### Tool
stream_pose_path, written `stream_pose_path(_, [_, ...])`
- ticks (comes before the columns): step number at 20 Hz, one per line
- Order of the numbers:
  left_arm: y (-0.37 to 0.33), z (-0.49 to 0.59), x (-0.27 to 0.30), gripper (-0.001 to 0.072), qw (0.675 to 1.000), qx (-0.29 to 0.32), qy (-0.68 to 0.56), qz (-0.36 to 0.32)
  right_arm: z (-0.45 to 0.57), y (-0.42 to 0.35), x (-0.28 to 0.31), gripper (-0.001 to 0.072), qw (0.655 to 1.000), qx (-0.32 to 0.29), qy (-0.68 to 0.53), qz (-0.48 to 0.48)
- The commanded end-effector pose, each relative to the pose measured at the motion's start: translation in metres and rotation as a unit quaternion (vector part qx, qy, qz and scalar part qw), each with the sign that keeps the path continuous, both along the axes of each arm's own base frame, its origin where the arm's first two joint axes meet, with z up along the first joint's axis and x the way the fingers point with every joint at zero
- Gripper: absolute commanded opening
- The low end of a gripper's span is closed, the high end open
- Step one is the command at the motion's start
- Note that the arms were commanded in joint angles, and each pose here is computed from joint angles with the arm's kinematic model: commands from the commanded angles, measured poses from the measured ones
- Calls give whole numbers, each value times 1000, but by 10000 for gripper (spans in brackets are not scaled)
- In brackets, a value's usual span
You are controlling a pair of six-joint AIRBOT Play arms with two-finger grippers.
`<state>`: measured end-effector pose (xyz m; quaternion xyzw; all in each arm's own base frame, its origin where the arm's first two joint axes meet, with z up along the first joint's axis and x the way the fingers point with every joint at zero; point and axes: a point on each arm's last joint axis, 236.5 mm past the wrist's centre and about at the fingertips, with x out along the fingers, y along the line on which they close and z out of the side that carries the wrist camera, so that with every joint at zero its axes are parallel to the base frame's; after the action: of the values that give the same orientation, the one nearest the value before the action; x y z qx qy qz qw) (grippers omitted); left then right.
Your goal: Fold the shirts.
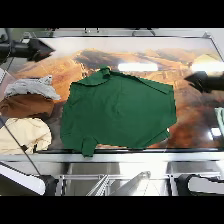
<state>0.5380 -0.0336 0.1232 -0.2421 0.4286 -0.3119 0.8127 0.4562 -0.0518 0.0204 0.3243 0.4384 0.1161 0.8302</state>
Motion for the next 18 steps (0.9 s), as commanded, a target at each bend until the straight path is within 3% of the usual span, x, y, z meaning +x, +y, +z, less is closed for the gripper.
stream_pose_path(1, [44,-40,-94,475,981,20,193,-8,-40,8,-98,498,984,62,149,72])
stream_pose_path(4, [62,-96,-159,476,952,67,296,32,-96,31,-162,496,962,106,244,65])
stream_pose_path(8, [45,-145,-225,476,933,58,354,39,-148,64,-215,495,943,114,309,56])
stream_pose_path(9, [40,-150,-235,476,932,56,357,33,-157,71,-223,456,941,109,316,57])
stream_pose_path(10, [36,-154,-243,476,931,55,359,30,-163,78,-228,300,939,105,321,65])
stream_pose_path(12, [33,-160,-250,476,931,55,359,37,-169,91,-225,327,940,97,316,83])
stream_pose_path(15, [31,-169,-254,476,931,58,357,47,-167,109,-214,310,945,94,297,100])
stream_pose_path(16, [30,-173,-256,476,930,58,360,49,-165,112,-212,139,945,98,293,103])
stream_pose_path(17, [29,-178,-258,476,928,56,363,53,-160,115,-212,20,944,109,293,106])
stream_pose_path(18, [28,-182,-261,476,927,56,368,54,-153,117,-213,19,942,117,294,114])
